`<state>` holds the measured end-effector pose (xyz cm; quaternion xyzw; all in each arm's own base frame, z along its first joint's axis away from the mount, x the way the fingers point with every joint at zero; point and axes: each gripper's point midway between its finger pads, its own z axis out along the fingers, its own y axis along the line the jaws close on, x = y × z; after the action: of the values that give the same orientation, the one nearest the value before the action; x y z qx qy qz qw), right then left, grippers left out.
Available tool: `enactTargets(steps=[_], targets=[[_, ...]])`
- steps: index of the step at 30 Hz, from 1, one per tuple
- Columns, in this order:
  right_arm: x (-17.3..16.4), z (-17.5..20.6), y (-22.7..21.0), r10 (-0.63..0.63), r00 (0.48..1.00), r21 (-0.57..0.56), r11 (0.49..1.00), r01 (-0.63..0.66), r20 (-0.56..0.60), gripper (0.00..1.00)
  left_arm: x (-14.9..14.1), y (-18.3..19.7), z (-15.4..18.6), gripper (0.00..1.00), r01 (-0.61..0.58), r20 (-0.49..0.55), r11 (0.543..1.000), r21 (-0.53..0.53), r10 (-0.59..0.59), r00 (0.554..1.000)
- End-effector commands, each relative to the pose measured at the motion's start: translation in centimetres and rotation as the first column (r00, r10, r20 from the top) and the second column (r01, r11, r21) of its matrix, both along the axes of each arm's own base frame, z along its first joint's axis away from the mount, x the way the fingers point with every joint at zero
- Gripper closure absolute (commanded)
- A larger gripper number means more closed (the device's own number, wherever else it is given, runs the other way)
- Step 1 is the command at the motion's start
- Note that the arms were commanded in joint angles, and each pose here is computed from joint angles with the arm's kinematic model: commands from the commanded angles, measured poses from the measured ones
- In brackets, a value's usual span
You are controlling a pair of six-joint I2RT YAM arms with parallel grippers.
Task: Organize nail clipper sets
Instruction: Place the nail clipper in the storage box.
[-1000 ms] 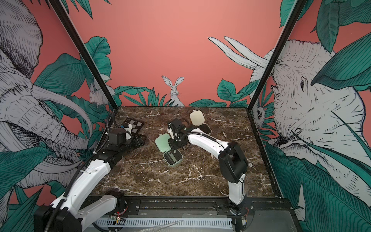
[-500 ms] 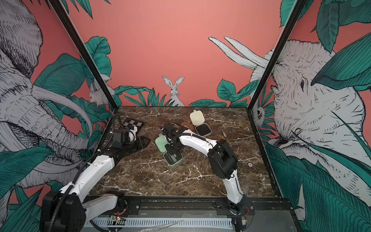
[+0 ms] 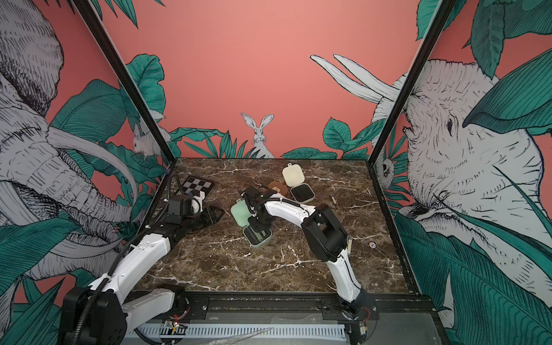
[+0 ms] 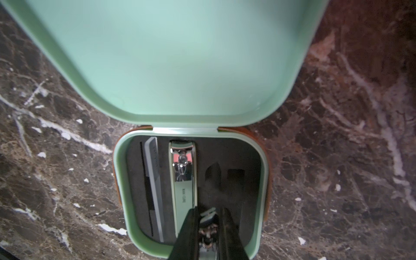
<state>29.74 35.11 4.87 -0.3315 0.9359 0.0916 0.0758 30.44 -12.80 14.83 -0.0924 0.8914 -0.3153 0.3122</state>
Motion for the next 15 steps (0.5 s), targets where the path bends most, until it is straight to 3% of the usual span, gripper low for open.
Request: enactTargets(steps=[1, 15], targets=[[0.5, -0.09, -0.05, 0.004, 1.0, -0.008, 1.0, -0.004, 0.004, 0.87, -0.09, 0.08, 0.38, 0.46, -0.007, 0.016, 1.0, -0.017, 0.008, 1.0], [0.62, -0.67, 0.47, -0.001, 1.0, 0.001, 1.0, 0.001, -0.01, 0.86, -0.23, -0.03, 0.3, 0.46, -0.003, 0.01, 1.0, -0.025, 0.004, 1.0]])
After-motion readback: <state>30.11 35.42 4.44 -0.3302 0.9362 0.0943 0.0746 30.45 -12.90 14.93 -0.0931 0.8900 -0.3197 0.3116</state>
